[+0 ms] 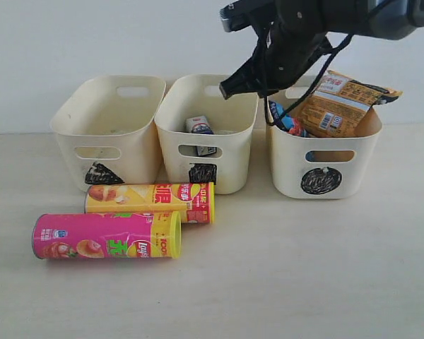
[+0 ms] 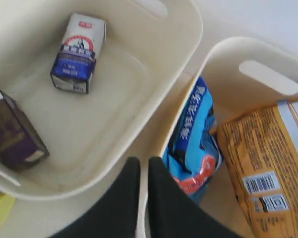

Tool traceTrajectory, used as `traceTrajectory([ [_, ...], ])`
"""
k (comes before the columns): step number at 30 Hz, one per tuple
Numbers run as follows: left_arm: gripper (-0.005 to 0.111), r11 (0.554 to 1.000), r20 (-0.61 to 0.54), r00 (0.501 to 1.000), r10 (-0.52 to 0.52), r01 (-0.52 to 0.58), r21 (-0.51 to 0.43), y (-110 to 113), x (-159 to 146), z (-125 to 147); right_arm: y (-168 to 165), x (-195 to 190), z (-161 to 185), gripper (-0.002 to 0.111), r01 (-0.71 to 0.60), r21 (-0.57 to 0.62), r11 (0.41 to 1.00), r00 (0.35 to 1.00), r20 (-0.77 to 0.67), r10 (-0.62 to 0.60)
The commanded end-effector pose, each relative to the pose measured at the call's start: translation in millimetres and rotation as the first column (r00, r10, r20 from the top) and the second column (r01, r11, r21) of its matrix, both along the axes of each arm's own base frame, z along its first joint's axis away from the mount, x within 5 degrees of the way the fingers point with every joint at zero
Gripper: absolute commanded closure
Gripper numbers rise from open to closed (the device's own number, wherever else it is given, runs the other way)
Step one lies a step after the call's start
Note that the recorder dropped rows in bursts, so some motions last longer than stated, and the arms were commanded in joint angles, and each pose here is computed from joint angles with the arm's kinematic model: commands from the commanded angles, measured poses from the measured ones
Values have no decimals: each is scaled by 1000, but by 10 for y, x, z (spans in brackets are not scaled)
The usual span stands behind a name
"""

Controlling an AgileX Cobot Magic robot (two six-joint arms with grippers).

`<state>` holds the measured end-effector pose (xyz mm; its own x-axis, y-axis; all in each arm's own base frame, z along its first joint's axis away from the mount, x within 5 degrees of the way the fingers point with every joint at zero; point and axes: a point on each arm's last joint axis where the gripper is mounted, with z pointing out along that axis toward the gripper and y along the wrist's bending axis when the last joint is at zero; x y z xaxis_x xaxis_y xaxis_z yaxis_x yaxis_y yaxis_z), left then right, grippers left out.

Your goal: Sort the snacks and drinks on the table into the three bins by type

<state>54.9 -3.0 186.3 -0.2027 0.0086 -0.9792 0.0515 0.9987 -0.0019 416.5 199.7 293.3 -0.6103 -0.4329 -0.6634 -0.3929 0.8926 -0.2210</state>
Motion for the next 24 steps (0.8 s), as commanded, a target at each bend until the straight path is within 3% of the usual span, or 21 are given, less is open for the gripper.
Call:
traceTrajectory([
  [1, 103, 1000, 14, 1000, 4, -4, 1, 2, -2, 17, -151, -182, 60, 108, 8, -40, 999, 999, -35, -9],
  [9, 103, 1000, 14, 1000, 4, -4, 1, 2, -2, 17, -665, -486, 210, 108, 96, -41, 995, 993, -63, -98],
  [16, 103, 1000, 14, 1000, 4, -4, 1, 2, -2, 17, -1327, -904, 418, 108, 240, 2, 971, 970, -34, -240],
  [24, 103, 1000, 14, 1000, 4, -4, 1, 2, -2, 17, -1570, -1588, 632, 108, 277, 118, 953, 949, 118, -291],
])
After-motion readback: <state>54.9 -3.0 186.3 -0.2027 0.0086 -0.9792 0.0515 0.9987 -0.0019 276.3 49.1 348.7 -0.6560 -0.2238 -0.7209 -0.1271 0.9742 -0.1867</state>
